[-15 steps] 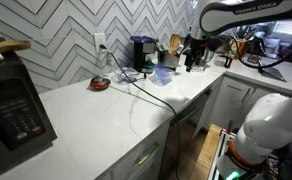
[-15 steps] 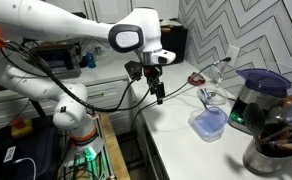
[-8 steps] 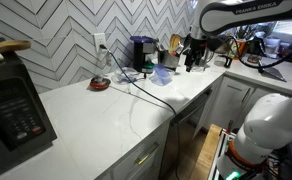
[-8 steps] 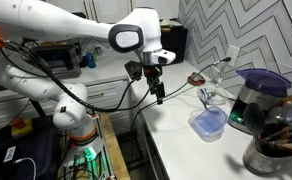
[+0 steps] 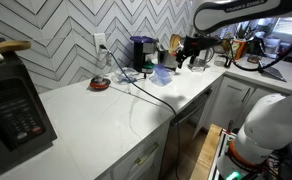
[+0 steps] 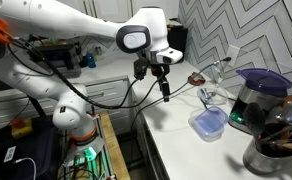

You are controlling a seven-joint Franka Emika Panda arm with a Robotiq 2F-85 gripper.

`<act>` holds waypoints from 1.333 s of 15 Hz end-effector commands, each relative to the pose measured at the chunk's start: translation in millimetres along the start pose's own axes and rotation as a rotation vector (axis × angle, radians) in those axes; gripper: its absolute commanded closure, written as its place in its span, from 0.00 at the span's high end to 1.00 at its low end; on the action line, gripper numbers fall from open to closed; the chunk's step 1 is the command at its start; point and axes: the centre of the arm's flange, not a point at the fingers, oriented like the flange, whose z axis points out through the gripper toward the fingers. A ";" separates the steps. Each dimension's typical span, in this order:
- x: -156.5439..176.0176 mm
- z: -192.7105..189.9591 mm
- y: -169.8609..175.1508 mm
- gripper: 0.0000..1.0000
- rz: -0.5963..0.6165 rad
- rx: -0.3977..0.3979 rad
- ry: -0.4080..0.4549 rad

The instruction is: Pick up the clear lunch box without a lid and move it to the left side of the kitchen counter

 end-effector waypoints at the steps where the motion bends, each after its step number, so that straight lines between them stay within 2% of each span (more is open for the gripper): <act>1: 87.4 20.0 -22.9 1.00 0.194 0.046 0.057; 4: 143.8 41.8 -52.1 1.00 0.355 0.105 0.048; 6: 180.0 60.7 -71.5 1.00 0.443 0.099 0.048; 8: 218.3 76.2 -83.5 1.00 0.436 0.096 0.007; 10: 246.5 87.5 -86.7 1.00 0.338 0.033 -0.037; 13: 270.3 98.3 -85.2 1.00 0.234 -0.121 -0.072; 15: 282.0 90.2 -88.9 1.00 0.255 -0.026 -0.095; 16: 251.2 98.8 -87.9 1.00 0.267 -0.053 -0.065; 20: 266.9 91.6 -91.8 1.00 0.258 -0.032 -0.066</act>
